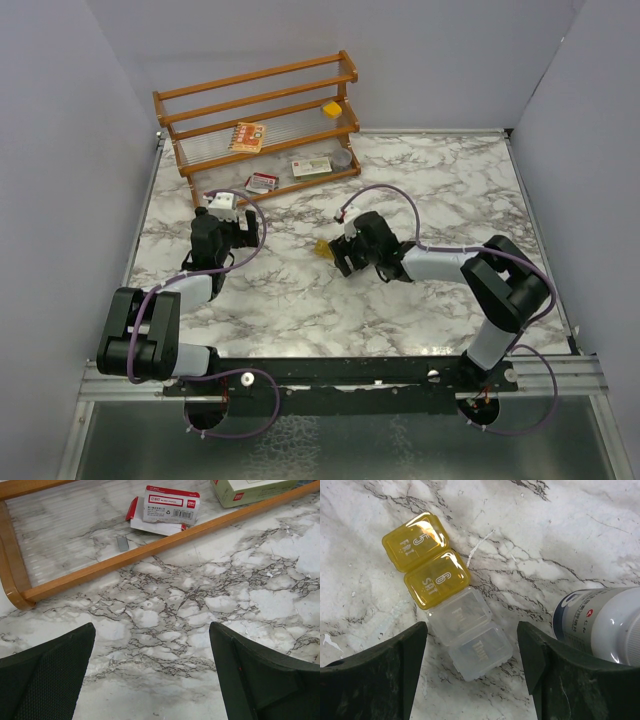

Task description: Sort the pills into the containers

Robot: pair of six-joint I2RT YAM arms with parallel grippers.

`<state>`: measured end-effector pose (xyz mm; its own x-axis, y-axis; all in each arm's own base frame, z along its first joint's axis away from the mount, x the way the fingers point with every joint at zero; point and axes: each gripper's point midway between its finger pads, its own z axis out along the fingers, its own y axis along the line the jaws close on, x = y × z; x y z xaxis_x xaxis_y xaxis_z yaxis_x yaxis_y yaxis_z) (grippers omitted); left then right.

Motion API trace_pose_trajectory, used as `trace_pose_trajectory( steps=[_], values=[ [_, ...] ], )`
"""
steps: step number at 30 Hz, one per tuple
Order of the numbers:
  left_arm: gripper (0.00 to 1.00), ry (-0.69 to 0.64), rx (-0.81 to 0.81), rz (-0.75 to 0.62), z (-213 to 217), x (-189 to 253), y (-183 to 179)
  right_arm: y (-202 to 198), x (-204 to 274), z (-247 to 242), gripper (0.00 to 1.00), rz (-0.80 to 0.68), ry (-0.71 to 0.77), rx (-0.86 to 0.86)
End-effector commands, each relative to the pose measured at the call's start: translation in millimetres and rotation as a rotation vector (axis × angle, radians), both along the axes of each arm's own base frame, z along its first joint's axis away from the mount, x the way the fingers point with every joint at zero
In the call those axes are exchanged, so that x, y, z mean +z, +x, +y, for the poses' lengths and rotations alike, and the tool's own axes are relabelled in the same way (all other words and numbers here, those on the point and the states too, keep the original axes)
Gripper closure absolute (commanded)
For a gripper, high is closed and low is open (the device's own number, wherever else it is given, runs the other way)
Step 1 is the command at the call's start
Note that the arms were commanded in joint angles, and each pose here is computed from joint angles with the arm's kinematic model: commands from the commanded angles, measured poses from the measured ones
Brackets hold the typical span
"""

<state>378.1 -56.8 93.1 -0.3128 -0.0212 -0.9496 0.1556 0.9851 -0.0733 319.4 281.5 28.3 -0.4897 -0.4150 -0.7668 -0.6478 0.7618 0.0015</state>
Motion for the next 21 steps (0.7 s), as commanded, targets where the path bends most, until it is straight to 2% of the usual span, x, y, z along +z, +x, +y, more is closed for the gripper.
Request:
trace_pose_trajectory(
  steps=[1,5,11,13,15,18,21],
  values=[
    [0.01,0.011,0.003,-0.026,-0.7,10.5,8.7,-7.3,-2.1,-2.9,0.27,0.015,-0.006,-0.002],
    [0.01,0.011,0.003,-0.026,-0.7,10.3,9.0,-12.1,-4.3,-6.9,0.3,0.025,-0.008,-0.004],
    [0.01,0.009,0.001,-0.026,-1.2,10.7,9.4,-14.4,-6.7,-4.9,0.41,0.04,-0.01,0.013],
    [0.01,0.008,0.001,-0.026,-1.3,10.4,9.4,-14.4,-6.5,-2.8,0.47,0.042,-0.008,0.02],
    [0.01,0.008,0.001,-0.026,-1.2,10.5,9.5,-14.2,-7.3,-1.8,0.58,0.048,-0.008,0.022],
    [0.01,0.009,0.003,-0.025,-0.9,10.0,9.3,-15.2,-8.4,-2.4,0.68,0.058,-0.012,0.019],
    [0.01,0.01,0.002,-0.025,-1.0,10.2,9.6,-15.9,-6.8,-3.6,0.74,0.058,-0.014,0.016]
  ],
)
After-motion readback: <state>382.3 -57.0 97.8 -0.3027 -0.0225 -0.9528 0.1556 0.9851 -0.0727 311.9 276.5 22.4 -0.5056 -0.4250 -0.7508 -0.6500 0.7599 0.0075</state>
